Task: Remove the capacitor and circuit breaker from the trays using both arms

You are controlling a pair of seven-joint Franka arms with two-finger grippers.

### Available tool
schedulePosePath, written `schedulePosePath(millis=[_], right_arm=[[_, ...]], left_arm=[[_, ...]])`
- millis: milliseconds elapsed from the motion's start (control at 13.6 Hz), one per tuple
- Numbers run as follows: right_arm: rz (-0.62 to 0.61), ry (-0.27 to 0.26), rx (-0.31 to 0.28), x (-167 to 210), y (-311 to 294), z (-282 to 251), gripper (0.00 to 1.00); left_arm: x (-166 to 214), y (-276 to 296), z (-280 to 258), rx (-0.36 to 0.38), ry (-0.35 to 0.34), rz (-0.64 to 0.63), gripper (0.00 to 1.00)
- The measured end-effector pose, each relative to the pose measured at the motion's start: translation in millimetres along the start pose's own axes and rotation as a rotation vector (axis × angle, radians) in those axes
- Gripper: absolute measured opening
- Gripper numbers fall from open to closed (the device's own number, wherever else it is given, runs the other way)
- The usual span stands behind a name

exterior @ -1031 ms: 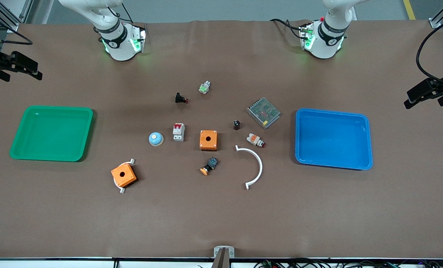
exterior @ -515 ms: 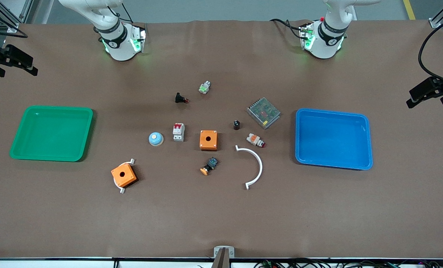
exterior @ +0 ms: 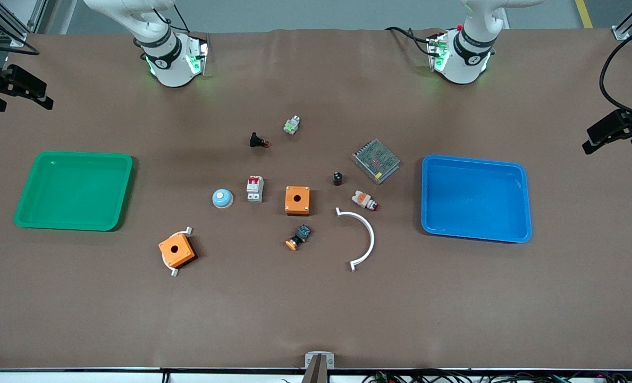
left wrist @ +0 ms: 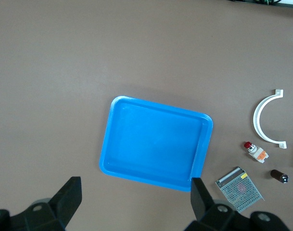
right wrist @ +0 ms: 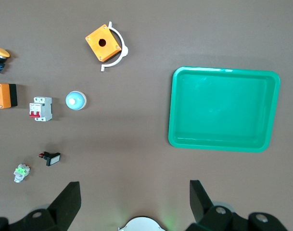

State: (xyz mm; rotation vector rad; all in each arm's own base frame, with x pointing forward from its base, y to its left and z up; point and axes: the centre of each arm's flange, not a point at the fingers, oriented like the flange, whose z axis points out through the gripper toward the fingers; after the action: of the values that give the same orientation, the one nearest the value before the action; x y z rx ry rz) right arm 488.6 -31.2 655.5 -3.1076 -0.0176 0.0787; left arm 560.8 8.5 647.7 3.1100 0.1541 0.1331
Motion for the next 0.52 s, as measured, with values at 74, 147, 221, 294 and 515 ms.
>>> schedulePosePath(millis=[74,147,221,294,515], right_arm=[[0.001,0.007,-0.001,0,0,-3,1.0],[0.001,0.018,-0.001,0,1,-8,1.0],[0.001,0.029,-0.002,0,1,-13,1.0],[0.001,0.039,-0.003,0,1,-17,1.0],[0.002,0.047,-0.005,3,1,-22,1.0]], left_arm=[[0,0,0,0.0,0.0,0.0,1.0],[0,0,0,0.0,0.0,0.0,1.0],[0,0,0,0.0,0.0,0.0,1.0],[0,0,0,0.0,-0.001,0.0,1.0],[0,0,0,0.0,-0.001,0.0,1.0]])
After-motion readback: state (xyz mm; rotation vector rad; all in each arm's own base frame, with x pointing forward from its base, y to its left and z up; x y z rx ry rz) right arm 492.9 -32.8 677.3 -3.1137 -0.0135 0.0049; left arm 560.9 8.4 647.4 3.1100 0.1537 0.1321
